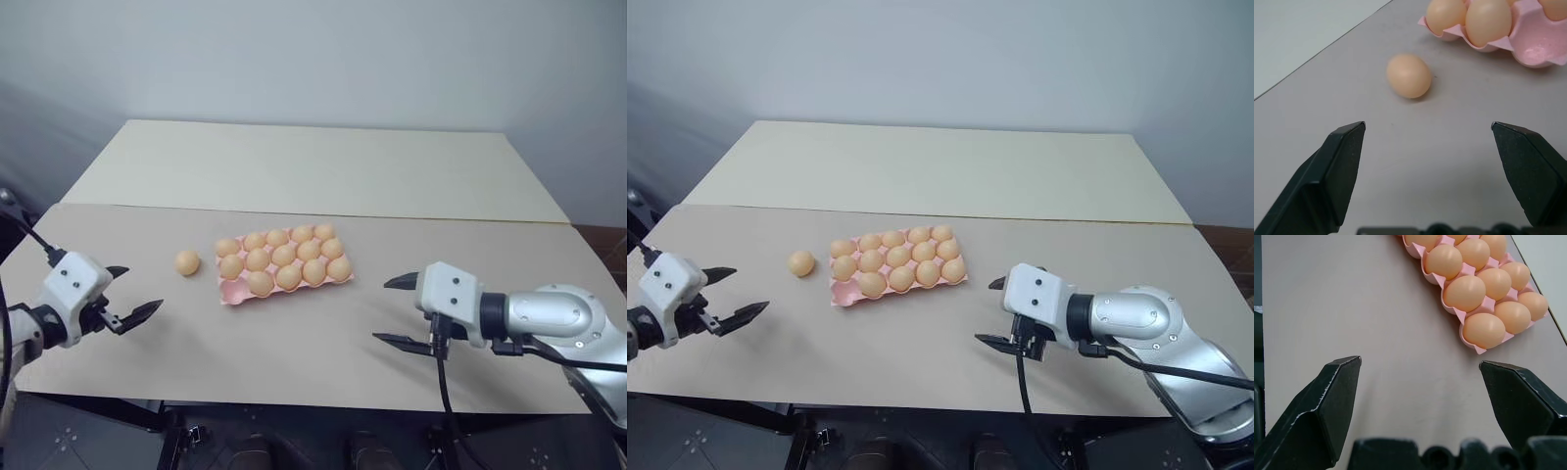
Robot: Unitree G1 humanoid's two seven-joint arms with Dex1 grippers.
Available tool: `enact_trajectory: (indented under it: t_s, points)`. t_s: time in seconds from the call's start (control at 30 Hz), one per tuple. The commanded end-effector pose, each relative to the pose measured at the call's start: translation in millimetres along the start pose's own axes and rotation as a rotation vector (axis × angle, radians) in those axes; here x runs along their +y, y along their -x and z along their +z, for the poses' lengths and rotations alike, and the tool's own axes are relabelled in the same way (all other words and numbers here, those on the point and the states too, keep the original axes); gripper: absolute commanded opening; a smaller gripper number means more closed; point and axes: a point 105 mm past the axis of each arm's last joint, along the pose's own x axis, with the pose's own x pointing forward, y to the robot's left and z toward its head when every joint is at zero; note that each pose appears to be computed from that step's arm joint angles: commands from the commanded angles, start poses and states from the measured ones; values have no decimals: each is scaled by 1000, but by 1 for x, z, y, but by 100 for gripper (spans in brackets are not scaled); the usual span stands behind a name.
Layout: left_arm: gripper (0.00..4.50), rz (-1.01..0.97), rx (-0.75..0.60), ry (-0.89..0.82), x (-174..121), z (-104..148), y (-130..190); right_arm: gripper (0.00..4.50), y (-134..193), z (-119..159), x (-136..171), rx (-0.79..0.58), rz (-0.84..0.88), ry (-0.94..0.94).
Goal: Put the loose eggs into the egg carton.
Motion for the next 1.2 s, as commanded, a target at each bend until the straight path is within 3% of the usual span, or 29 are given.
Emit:
enact_trajectory:
  t_s: [0.03, 0.23, 0.57, 0.93, 1.03, 1.2]
  points:
    - [448, 86, -24, 36, 14, 8, -11, 450, 4, 9, -2, -14, -18, 55]
    - [448, 144, -47, 112, 22, 15, -44, 450, 6, 11, -3, -11, -37, 53]
    - [448, 70, -49, 187, 9, 17, -99, 450, 12, 13, -6, 9, -70, 56]
    - [448, 83, 34, 208, 7, 1, -117, 450, 15, 11, -2, 29, -92, 35]
    - [390, 79, 37, 201, 6, 2, -119, 450, 15, 10, -3, 31, -94, 35]
    - [238, 70, 53, 171, 5, 2, -118, 450, 14, 11, -4, 27, -97, 41]
